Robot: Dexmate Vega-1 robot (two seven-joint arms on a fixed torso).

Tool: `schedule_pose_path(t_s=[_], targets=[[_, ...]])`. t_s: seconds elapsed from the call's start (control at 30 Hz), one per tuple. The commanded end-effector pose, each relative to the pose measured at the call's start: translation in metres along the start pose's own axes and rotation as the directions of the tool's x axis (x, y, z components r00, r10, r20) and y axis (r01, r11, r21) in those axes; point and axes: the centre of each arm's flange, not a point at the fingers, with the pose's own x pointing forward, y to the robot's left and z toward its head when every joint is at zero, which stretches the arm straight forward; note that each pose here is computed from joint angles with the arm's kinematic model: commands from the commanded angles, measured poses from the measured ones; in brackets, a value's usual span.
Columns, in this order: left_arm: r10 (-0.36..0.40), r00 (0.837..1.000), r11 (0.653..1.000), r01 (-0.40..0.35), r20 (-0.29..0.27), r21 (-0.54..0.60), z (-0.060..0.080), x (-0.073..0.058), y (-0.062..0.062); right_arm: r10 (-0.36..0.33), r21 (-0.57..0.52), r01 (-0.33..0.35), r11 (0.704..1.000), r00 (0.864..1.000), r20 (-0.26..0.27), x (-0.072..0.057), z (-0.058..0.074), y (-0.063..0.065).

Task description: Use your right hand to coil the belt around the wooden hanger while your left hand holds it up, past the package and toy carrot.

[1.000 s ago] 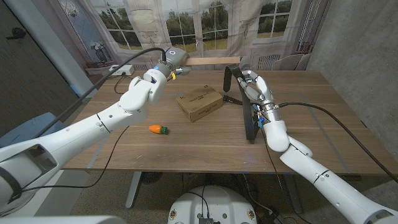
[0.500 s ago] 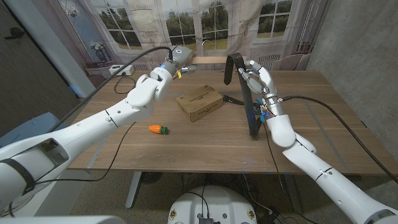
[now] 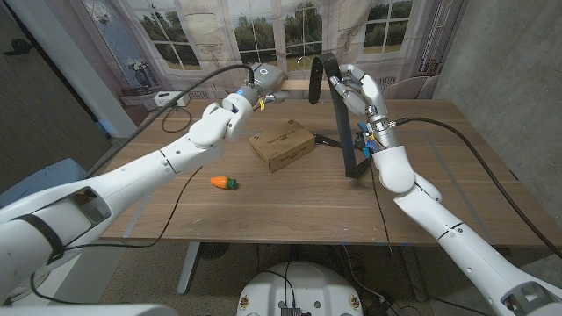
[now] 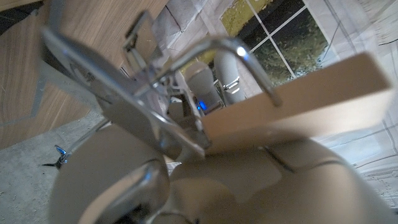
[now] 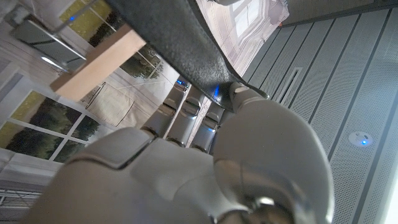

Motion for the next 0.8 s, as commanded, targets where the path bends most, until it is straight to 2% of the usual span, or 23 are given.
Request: schedule_pose_path(t_s=[0.03,0.3,0.47,0.7,0.8], targets=[[-0.001,0.999,1.000,0.002,0.043,-0.012,0.007,0.004,-0.005,-0.025,0.039,0.023,0.999,0.998,0.055,0.035,0.014,-0.002],[0.000,0.998,1.000,0.002,0.065,-0.025,0.005,-0.002,-0.009,-0.045,0.029,0.043,0.999,0.996,0.076,0.056,0.019,-0.003],[-0.012,0.997,1.000,0.014,0.077,-0.026,0.005,-0.005,-0.011,-0.111,0.027,0.109,0.994,0.990,0.085,0.072,0.021,-0.008],[-0.009,0.997,0.999,0.012,0.083,-0.032,0.002,-0.010,-0.013,-0.207,0.029,0.205,0.978,0.974,0.092,0.094,0.022,-0.017],[0.007,0.996,0.999,-0.004,0.084,-0.035,-0.001,-0.014,-0.013,-0.220,0.041,0.217,0.975,0.972,0.079,0.100,0.020,-0.021]])
